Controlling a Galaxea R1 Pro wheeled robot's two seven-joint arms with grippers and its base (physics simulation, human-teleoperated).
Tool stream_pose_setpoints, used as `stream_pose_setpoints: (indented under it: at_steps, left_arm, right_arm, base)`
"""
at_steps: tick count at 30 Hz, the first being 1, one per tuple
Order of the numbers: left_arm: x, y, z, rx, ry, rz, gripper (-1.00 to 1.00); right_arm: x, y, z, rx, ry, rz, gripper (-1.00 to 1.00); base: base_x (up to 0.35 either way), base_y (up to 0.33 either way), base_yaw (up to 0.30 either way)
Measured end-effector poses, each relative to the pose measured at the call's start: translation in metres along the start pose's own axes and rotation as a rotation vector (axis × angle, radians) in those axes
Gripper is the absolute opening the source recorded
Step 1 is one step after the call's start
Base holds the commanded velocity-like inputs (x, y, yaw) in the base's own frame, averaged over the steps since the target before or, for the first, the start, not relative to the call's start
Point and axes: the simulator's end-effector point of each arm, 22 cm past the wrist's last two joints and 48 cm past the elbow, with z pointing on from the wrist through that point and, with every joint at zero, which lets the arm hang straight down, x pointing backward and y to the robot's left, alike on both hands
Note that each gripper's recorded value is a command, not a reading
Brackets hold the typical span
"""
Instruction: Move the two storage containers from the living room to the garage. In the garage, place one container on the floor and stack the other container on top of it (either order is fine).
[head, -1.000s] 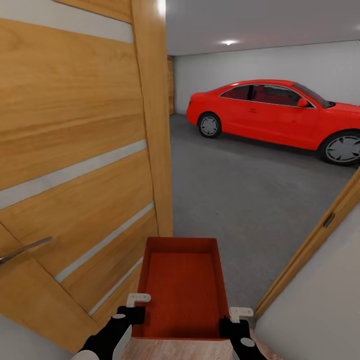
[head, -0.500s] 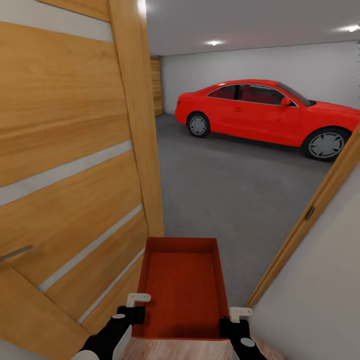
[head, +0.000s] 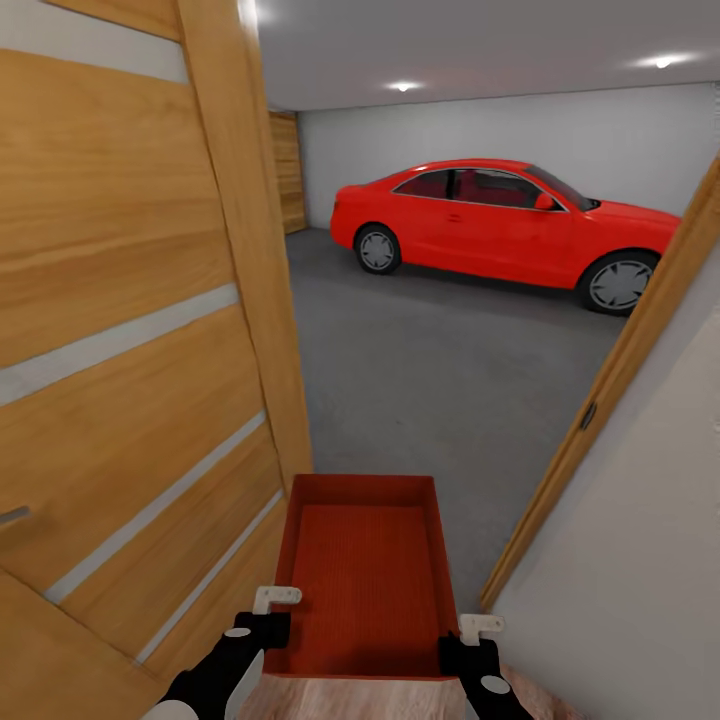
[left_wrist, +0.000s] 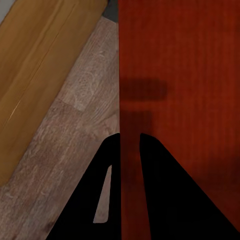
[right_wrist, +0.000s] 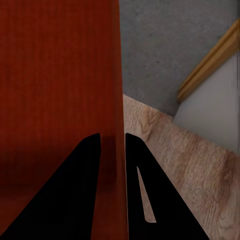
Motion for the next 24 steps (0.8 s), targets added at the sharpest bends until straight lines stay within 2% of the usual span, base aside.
stream_pose_setpoints:
  at_steps: [24]
  left_arm:
    - [0.0003, -0.0001, 0.0, 0.0, 0.001, 0.0, -1.0]
  right_arm:
    - [0.0003, -0.0001, 0.0, 0.0, 0.001, 0.0, -1.0]
  base:
    - [0.0, 0.0, -0.122]
